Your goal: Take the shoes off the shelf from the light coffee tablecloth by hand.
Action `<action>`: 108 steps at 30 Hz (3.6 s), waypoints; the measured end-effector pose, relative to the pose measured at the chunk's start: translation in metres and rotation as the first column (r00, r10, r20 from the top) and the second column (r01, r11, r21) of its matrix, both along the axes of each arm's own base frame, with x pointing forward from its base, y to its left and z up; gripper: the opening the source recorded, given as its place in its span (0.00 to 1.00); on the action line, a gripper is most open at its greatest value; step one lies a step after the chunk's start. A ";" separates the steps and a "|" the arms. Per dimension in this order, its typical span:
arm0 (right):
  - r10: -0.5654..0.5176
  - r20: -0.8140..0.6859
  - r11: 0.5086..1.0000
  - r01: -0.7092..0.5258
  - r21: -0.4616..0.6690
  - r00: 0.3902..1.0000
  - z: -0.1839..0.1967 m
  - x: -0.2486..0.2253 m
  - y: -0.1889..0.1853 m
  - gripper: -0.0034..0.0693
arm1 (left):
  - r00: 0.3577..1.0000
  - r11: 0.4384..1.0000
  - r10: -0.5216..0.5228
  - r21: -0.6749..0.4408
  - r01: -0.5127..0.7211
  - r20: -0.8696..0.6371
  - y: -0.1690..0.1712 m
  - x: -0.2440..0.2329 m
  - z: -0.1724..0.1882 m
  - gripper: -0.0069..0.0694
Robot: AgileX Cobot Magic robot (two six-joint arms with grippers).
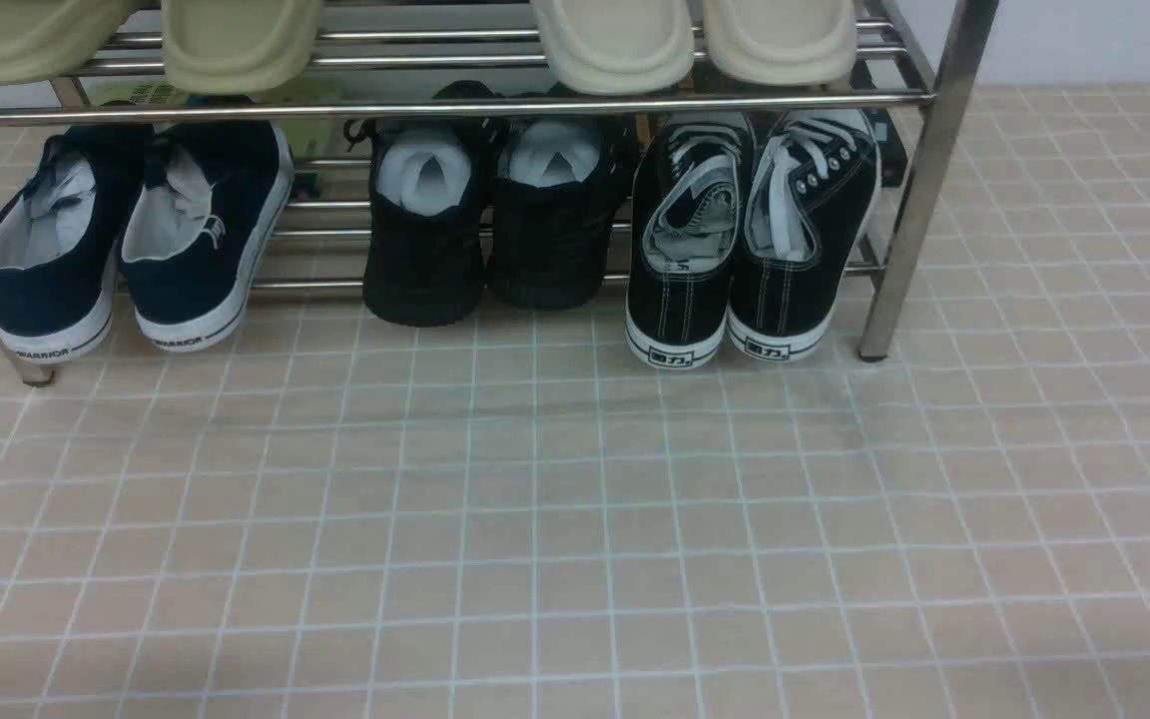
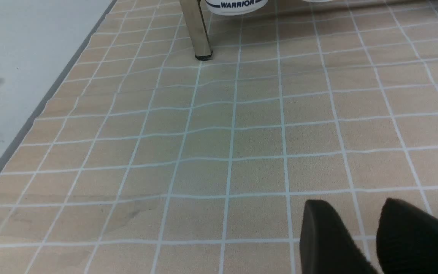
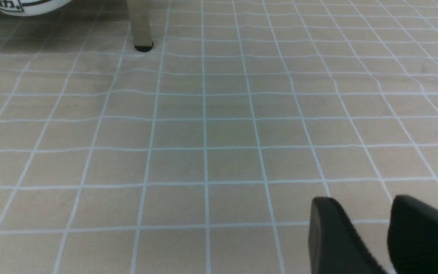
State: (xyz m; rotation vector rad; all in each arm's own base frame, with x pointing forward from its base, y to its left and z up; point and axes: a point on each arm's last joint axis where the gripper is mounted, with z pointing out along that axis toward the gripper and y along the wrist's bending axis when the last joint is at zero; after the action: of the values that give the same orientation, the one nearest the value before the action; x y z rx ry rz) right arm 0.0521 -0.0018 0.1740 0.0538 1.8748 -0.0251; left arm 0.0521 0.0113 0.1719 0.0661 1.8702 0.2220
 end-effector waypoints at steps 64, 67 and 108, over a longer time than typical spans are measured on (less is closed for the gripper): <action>-0.250 0.395 0.688 -0.125 0.715 0.884 0.076 0.000 -0.002 0.22 | 1.000 1.000 0.000 0.000 0.000 0.000 0.000 0.000 0.000 0.40; -0.189 0.478 0.830 -0.121 0.545 0.858 0.124 0.000 -0.001 0.09 | 1.000 1.000 0.000 0.000 0.000 0.000 0.000 0.000 0.000 0.40; 0.443 -0.651 0.861 -0.494 0.119 0.617 0.149 0.318 0.249 0.12 | 1.000 1.000 0.001 0.012 -0.001 -0.001 0.000 0.000 0.000 0.40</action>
State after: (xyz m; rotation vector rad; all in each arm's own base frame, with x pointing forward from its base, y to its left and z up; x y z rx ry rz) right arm 0.3697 0.2473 0.3226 -0.5838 2.5509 0.2919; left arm 0.0521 0.0117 0.1720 0.0732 1.8697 0.2339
